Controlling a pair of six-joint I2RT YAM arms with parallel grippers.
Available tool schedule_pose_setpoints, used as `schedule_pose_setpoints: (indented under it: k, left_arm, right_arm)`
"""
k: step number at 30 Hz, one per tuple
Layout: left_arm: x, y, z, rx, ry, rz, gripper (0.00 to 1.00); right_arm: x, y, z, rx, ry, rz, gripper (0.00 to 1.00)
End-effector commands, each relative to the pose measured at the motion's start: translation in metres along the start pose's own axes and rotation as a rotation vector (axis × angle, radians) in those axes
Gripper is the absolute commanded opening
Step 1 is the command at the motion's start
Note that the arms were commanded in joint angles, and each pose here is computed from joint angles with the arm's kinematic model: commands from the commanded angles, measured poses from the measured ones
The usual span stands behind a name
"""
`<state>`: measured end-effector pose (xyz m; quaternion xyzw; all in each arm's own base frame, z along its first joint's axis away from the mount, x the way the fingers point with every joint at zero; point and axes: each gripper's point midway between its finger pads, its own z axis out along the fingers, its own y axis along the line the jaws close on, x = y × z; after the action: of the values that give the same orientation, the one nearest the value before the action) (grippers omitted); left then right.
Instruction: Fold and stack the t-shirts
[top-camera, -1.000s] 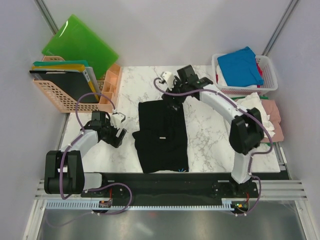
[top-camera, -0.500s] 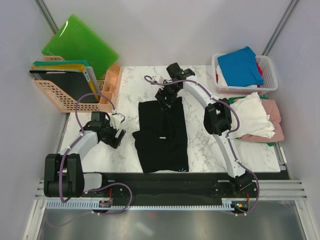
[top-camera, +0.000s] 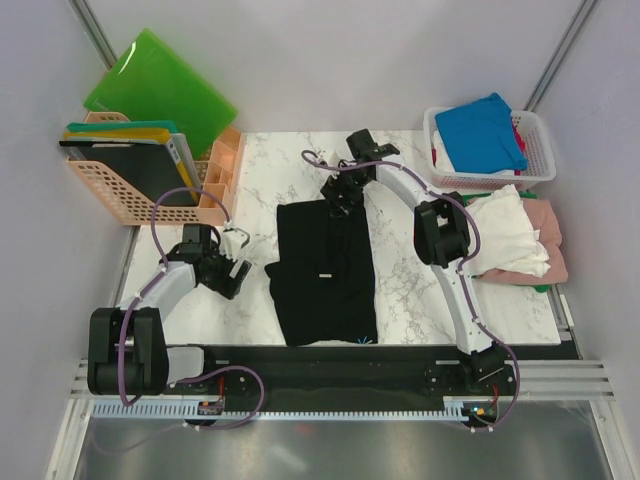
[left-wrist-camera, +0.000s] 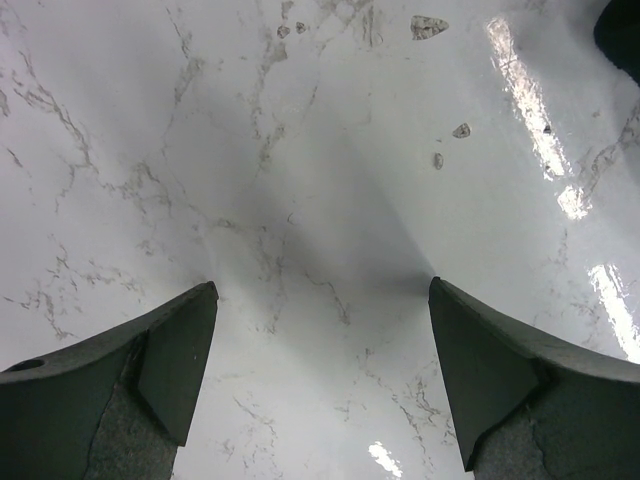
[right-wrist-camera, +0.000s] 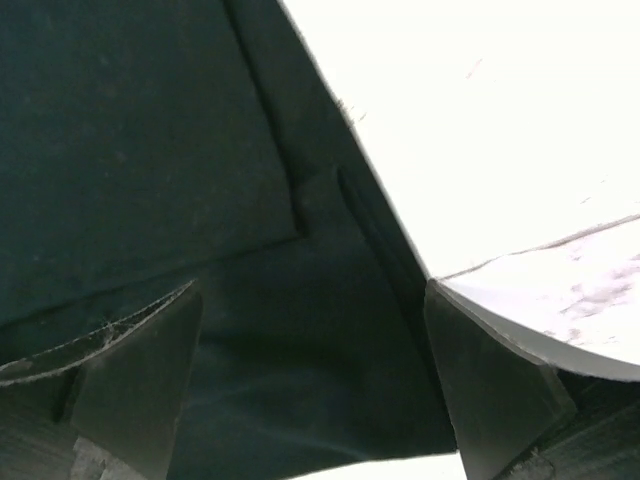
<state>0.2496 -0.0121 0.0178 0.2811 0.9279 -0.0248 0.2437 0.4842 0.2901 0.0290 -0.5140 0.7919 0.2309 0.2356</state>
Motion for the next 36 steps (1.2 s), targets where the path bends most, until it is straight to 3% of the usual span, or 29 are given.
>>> schedule_pose_setpoints:
  k: [1,13,26,29,30,33,36]
  left_arm:
    - [-0.005,0.009,-0.008,-0.038,-0.008,0.018,0.93]
    - [-0.01,0.012,-0.012,-0.045,0.002,0.009,0.93]
    - [-0.014,0.014,-0.001,-0.009,0.028,-0.004,0.92]
    - [-0.02,0.013,0.002,0.005,0.014,-0.02,0.92]
    - [-0.022,0.013,0.002,0.007,0.009,-0.021,0.91]
    - [-0.023,0.013,0.005,0.012,0.005,-0.021,0.91]
    - [-0.023,0.013,0.007,0.017,0.007,-0.017,0.91]
  right_arm:
    - [-0.015,0.0,0.01,0.001,-0.072,-0.03,0.98]
    - [-0.041,-0.02,0.022,0.1,-0.17,-0.1,0.98]
    - [0.001,0.034,0.04,-0.083,-0.017,-0.102,0.93]
    - [0.009,0.046,0.037,-0.113,0.045,-0.123,0.75]
    - [0.012,0.05,0.038,-0.125,0.058,-0.128,0.5]
    - [0.019,0.058,0.036,-0.135,0.082,-0.127,0.0]
    - [0.022,0.061,0.038,-0.132,0.099,-0.119,0.0]
